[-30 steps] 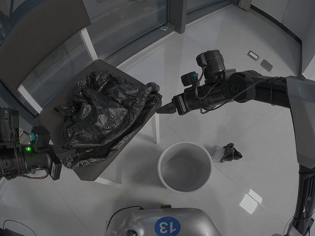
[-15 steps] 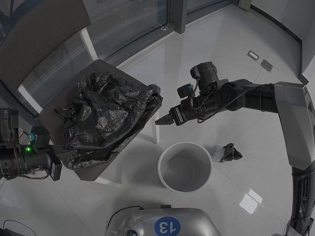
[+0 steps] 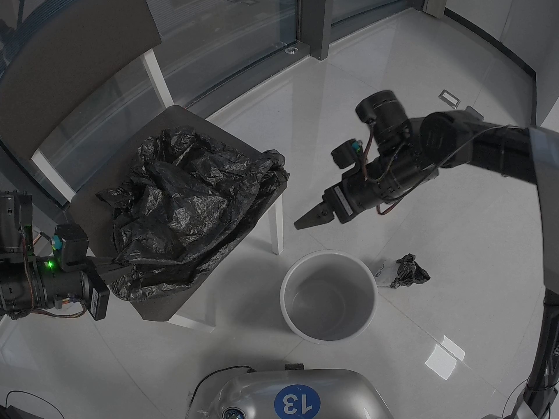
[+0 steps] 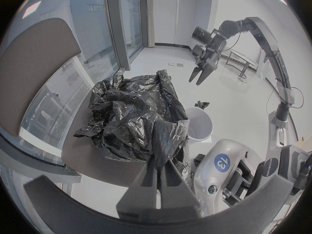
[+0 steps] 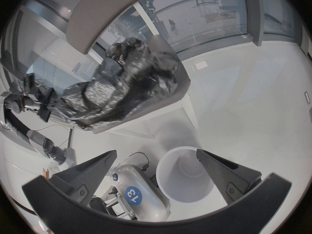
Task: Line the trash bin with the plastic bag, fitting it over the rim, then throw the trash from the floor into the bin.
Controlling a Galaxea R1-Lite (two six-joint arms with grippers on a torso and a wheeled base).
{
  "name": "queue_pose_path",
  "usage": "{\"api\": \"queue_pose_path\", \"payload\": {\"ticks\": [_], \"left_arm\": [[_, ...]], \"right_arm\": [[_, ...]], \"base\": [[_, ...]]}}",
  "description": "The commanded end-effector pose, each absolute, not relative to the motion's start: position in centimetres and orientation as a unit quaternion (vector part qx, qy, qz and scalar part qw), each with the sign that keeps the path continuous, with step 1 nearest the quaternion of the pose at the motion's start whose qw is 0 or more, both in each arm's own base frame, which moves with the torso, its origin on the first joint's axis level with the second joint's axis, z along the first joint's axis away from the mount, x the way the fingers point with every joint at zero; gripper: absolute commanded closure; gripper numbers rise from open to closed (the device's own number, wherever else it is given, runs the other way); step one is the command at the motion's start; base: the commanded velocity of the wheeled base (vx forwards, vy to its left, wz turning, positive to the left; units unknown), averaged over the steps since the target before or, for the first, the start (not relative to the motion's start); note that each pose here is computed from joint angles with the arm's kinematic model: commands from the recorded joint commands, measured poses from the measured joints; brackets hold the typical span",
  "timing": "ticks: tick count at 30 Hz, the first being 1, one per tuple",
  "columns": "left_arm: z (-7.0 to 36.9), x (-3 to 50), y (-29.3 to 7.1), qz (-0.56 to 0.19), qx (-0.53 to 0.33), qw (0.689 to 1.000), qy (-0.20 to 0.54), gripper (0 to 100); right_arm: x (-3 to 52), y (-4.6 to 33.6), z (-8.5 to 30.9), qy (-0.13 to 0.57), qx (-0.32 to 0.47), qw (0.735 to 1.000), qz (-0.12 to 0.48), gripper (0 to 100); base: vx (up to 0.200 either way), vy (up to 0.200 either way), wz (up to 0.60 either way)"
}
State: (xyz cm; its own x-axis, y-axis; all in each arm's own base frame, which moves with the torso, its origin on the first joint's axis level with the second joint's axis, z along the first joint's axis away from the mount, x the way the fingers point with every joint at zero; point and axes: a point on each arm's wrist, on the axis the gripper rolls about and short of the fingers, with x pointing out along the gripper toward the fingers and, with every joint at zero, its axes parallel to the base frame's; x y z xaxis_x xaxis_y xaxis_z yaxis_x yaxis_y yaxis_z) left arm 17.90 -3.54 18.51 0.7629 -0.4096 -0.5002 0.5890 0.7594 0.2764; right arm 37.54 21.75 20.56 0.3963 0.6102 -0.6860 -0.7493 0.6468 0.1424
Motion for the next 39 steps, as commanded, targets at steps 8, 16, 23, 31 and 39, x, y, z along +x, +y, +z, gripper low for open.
{"api": "queue_pose_path", "payload": {"ticks": [8,16,23,31,39], "left_arm": [[17.7,18.7,-3.7,-0.277,0.212,0.909,0.23,100],[17.5,19.1,-3.9,-0.279,0.212,0.907,0.235,100],[17.6,19.7,-4.2,-0.285,0.214,0.905,0.232,100],[18.0,20.5,-4.7,-0.288,0.217,0.907,0.216,100],[18.1,20.5,-4.7,-0.286,0.208,0.91,0.216,100]], "right_arm": [[30.3,17.4,34.1,0.161,-0.1,0.887,0.42,0],[31.0,17.8,30.8,0.121,-0.103,0.904,0.396,0],[33.2,18.4,28.8,0.089,-0.167,0.898,0.397,0],[37.4,21.0,26.4,0.035,-0.19,0.896,0.399,0],[39.9,21.7,25.1,0.016,-0.227,0.888,0.399,100]], "base": [[0.0,0.0,0.0],[0.0,0.0,0.0],[0.0,0.0,0.0],[0.0,0.0,0.0],[0.0,0.0,0.0]]}}
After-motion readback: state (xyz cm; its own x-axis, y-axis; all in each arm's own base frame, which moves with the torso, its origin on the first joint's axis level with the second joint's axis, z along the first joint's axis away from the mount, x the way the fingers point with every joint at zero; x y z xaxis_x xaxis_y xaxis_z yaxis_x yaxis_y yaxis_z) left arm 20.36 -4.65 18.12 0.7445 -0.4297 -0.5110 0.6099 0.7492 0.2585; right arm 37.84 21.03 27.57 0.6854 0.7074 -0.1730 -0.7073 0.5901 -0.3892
